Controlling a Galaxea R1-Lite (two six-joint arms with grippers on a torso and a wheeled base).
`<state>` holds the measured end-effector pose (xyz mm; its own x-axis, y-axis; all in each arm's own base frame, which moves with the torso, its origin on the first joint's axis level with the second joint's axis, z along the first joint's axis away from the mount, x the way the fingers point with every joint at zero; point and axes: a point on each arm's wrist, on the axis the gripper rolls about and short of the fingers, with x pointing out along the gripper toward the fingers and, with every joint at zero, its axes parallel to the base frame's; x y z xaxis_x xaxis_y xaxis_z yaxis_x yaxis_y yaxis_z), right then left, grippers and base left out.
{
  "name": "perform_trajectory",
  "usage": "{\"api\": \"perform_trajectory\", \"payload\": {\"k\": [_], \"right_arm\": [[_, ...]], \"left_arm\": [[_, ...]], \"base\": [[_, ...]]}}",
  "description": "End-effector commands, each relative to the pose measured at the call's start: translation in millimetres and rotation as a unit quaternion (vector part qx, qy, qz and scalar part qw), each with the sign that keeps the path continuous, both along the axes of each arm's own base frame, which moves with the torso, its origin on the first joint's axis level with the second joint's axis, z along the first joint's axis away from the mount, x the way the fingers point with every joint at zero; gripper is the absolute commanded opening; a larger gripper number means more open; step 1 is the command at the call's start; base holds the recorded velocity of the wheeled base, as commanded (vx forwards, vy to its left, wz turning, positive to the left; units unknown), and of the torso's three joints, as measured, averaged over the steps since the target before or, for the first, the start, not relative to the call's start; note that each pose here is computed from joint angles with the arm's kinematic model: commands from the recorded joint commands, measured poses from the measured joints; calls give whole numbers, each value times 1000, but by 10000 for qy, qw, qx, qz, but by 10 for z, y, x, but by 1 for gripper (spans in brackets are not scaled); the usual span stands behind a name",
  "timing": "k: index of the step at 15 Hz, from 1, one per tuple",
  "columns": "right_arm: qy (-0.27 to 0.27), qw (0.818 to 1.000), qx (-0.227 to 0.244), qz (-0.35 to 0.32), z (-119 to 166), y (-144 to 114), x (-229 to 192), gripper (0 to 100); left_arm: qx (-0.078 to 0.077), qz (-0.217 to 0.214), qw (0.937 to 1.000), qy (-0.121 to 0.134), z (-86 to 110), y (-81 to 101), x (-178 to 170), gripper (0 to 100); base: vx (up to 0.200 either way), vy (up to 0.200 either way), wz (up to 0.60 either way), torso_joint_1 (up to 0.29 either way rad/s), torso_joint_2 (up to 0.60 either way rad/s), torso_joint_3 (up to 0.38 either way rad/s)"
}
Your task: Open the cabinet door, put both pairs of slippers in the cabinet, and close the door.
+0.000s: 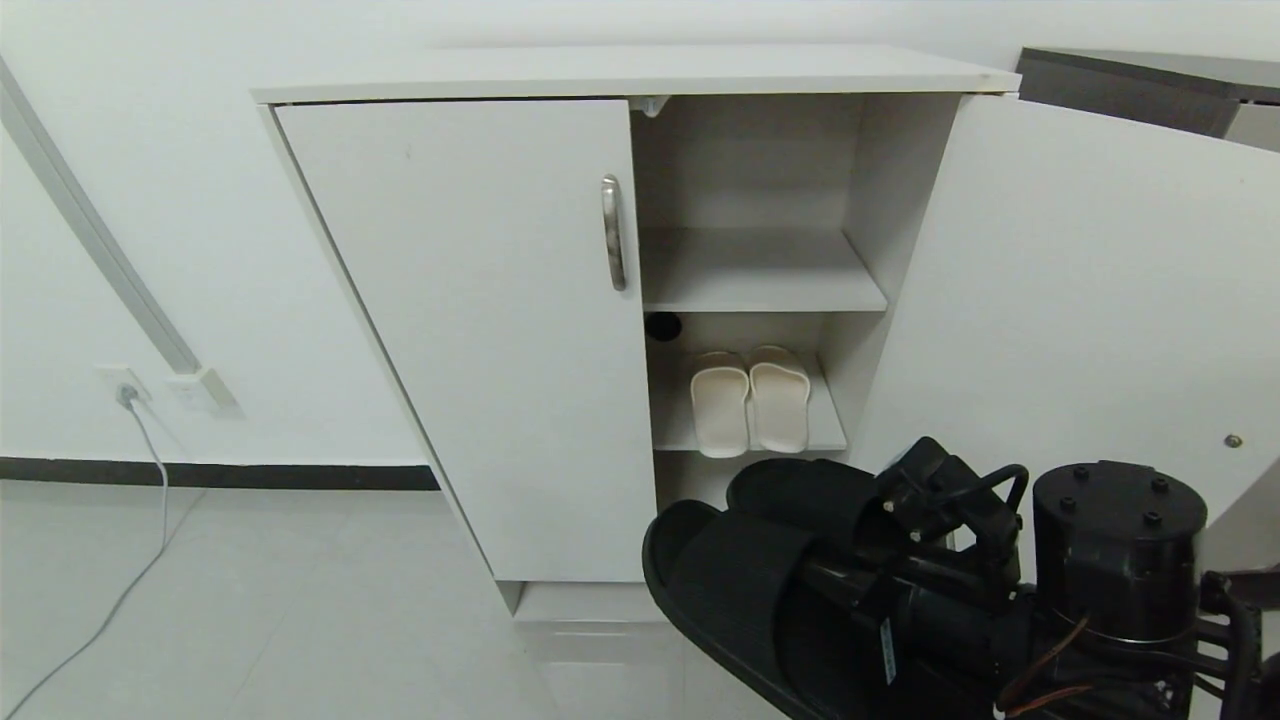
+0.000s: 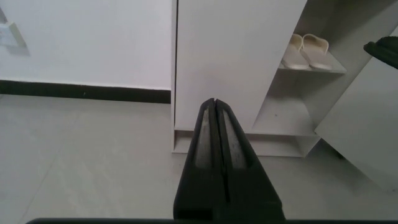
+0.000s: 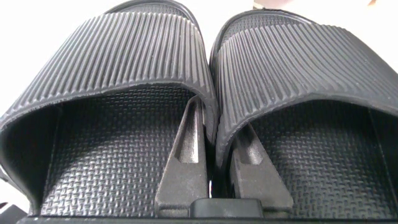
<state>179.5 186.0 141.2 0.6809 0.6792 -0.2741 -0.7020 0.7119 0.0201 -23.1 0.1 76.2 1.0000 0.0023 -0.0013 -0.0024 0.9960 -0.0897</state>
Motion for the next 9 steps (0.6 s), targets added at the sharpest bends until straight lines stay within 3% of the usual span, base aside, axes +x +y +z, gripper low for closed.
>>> {"api": "perform_trajectory", "payload": {"k": [1,9], "right_arm": [[9,10000,-13,3,-8,2,1,0],[23,10000,-21,41,-16,11,-9,0]], "left_arm": [[-4,4,10000,1,1,0,0,0],[-4,-4,10000,1,1,0,0,0]], "base": [[0,0,0,2,100,95],[0,0,0,0,8,5]]}}
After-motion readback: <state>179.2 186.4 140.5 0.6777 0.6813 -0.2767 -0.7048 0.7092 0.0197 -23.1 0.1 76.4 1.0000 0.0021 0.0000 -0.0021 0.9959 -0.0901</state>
